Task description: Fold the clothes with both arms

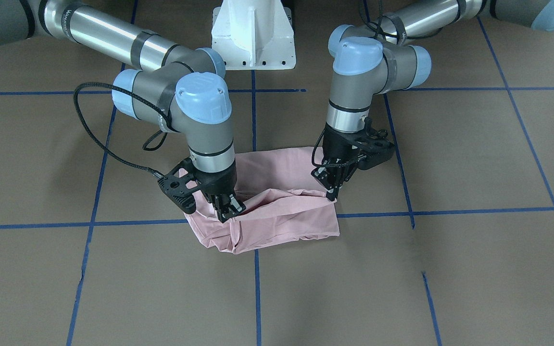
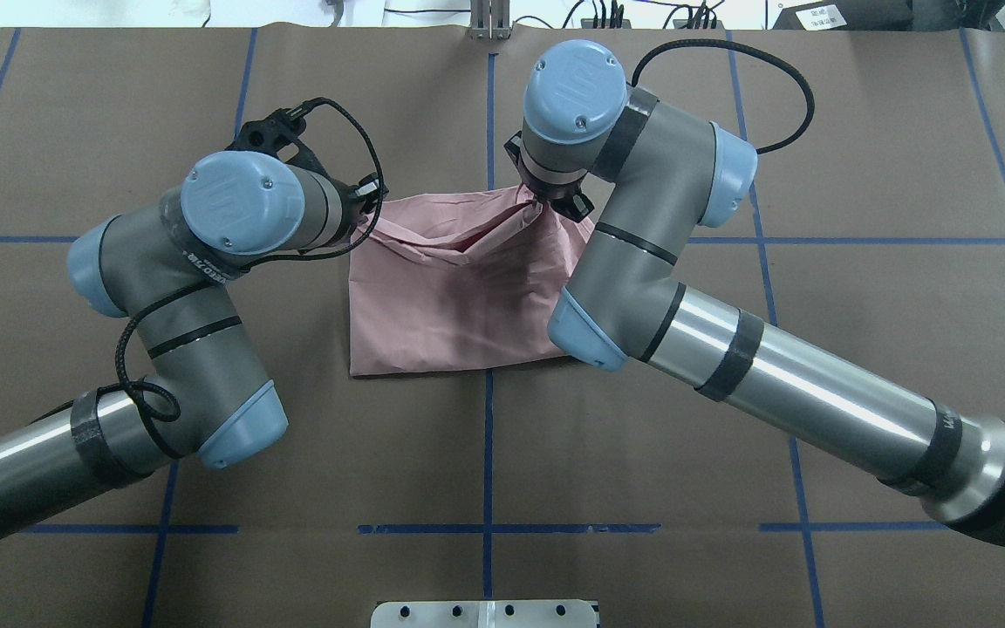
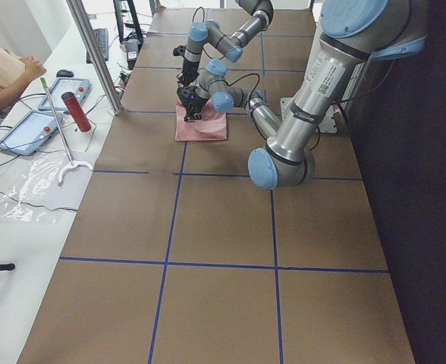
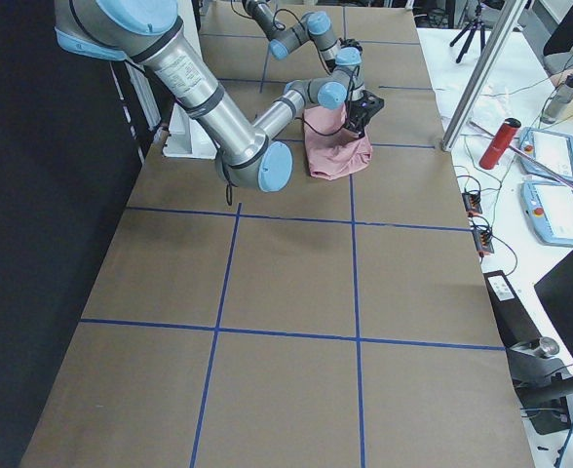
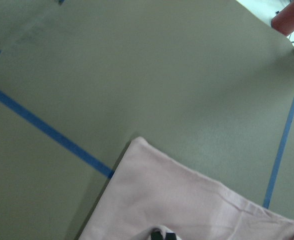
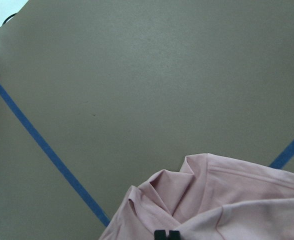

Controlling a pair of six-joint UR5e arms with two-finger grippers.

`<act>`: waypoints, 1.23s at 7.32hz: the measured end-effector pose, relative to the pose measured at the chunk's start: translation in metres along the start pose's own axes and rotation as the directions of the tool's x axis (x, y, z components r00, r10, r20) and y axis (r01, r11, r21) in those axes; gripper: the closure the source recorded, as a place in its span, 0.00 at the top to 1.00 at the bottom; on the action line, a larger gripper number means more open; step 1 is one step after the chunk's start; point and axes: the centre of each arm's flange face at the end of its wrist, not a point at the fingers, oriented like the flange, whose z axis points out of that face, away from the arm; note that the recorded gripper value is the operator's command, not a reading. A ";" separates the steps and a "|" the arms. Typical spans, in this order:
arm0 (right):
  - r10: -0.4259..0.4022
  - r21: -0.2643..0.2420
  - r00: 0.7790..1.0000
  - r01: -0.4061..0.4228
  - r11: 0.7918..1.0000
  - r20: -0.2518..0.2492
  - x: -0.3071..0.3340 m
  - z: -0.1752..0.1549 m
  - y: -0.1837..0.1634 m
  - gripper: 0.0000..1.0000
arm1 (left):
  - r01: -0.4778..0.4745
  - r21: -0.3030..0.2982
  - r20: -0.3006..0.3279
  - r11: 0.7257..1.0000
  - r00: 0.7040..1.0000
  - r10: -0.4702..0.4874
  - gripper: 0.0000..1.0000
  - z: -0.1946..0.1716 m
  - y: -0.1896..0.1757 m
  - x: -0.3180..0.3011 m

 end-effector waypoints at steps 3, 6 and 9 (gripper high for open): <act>-0.046 0.007 0.999 0.046 0.999 -0.025 -0.006 0.031 -0.016 1.00 | -0.016 0.051 -0.014 0.999 1.000 0.017 1.00 0.049 -0.011 -0.014; -0.179 0.028 0.984 0.179 0.984 0.002 -0.017 0.048 -0.074 1.00 | -0.120 0.124 -0.062 0.985 0.990 0.128 1.00 0.075 -0.074 -0.034; -0.337 -0.075 0.941 0.337 0.938 0.016 0.021 0.021 -0.168 1.00 | -0.319 0.064 -0.060 0.946 0.945 0.322 1.00 0.055 -0.163 -0.071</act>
